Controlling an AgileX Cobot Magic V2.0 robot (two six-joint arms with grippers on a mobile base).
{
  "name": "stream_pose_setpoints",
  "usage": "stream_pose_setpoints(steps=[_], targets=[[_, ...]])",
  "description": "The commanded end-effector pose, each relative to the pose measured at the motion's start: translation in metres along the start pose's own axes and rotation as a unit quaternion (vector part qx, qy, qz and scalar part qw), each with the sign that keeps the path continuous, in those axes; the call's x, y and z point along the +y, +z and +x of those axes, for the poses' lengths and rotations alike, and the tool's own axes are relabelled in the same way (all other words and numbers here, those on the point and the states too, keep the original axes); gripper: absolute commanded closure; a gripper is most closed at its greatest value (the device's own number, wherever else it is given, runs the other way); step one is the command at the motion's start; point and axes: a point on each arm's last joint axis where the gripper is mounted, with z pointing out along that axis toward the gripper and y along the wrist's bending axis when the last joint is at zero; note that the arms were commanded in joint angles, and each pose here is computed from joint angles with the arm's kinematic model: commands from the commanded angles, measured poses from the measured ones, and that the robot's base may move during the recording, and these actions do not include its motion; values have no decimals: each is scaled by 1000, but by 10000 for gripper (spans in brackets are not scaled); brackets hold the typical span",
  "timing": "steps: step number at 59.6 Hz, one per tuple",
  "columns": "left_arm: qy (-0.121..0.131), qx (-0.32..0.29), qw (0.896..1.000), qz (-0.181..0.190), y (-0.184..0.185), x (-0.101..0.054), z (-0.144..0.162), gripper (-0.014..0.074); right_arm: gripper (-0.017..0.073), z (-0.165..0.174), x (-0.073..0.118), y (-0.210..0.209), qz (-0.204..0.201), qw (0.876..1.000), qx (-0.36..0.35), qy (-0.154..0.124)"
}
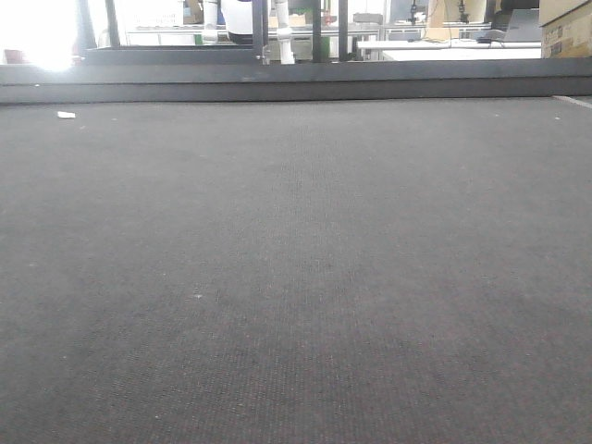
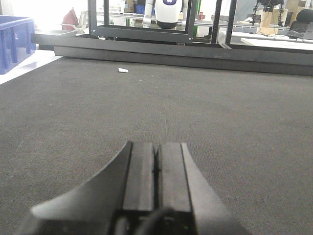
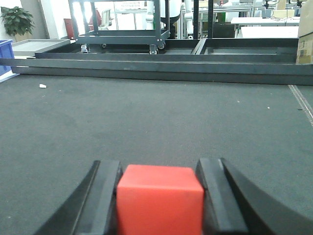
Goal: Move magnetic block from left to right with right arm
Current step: 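Hold the red cube raised in the right gripper, then drive the base away from the table carrying the cube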
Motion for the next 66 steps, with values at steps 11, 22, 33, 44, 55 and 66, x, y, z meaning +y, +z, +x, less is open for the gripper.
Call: stream_pose_setpoints(steps=[11, 22, 33, 44, 55, 66], targets=[[-3, -47, 999, 1, -1, 0, -6, 709, 375, -15, 2, -1, -3, 999, -47, -13], [-3, -47, 999, 1, -1, 0, -6, 710, 375, -15, 2, -1, -3, 999, -47, -13], [-3, -47, 999, 1, -1, 0, -6, 710, 375, -15, 2, -1, -3, 999, -48, -13], [-3, -42, 999, 0, 0, 0, -5, 709, 375, -15, 2, -1, -3, 999, -48, -13], [-3, -34, 999, -1, 1, 0, -4, 709, 375, -15, 2, -1, -3, 999, -48, -13], [-3, -35, 999, -1, 1, 0, -4, 710, 375, -15, 2, -1, -3, 999, -48, -13]])
